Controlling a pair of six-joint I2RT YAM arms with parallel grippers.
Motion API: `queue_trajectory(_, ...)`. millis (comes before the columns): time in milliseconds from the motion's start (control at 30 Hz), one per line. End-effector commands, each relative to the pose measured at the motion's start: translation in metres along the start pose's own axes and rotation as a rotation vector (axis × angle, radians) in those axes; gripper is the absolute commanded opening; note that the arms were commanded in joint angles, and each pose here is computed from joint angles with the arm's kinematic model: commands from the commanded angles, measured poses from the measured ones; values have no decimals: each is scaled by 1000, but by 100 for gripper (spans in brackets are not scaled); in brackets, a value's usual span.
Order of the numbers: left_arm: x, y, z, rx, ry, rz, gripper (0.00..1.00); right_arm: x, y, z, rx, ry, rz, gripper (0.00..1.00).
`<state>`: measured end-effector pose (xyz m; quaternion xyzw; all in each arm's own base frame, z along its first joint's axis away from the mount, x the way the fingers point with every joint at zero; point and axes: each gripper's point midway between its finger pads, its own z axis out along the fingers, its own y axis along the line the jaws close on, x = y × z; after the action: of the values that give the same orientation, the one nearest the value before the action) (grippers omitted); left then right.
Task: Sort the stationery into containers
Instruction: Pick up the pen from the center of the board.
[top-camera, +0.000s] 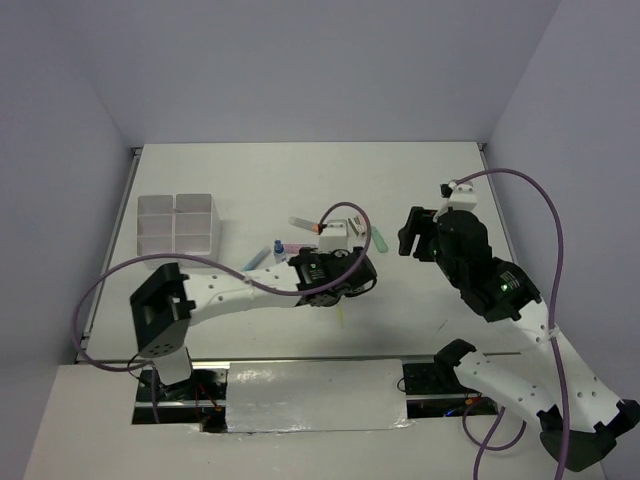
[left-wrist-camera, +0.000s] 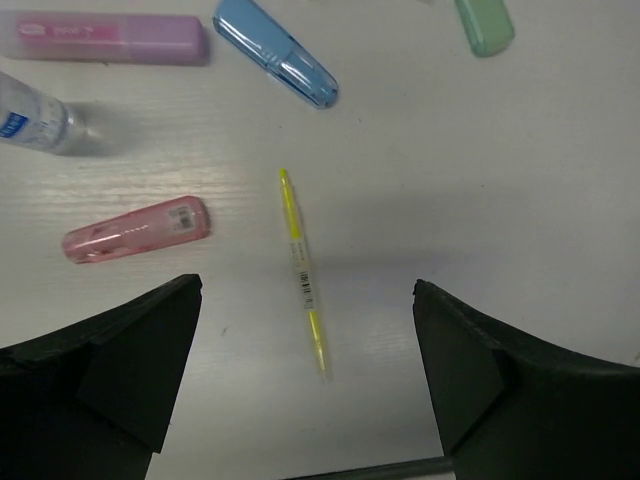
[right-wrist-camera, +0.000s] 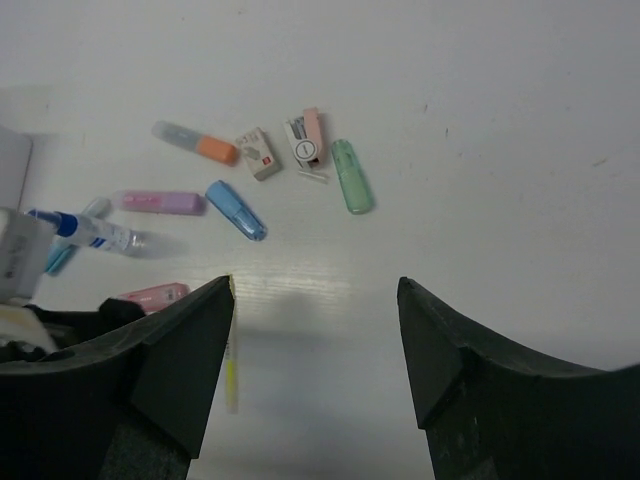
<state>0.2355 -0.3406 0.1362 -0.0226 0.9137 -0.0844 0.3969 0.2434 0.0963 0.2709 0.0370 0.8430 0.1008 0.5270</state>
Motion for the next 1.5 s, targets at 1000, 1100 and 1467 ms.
queue_trajectory(1000,123,13,73,-163,310,-84,33,8,0,23,-87,67,13,74)
queue_trajectory(1100,135,19,64,-161,324,-67,30,9,4,26,-110,74,23,73)
queue_trajectory(1467,148,36,45,-138,354,-7,0,23,41,33,-364,131,6,76)
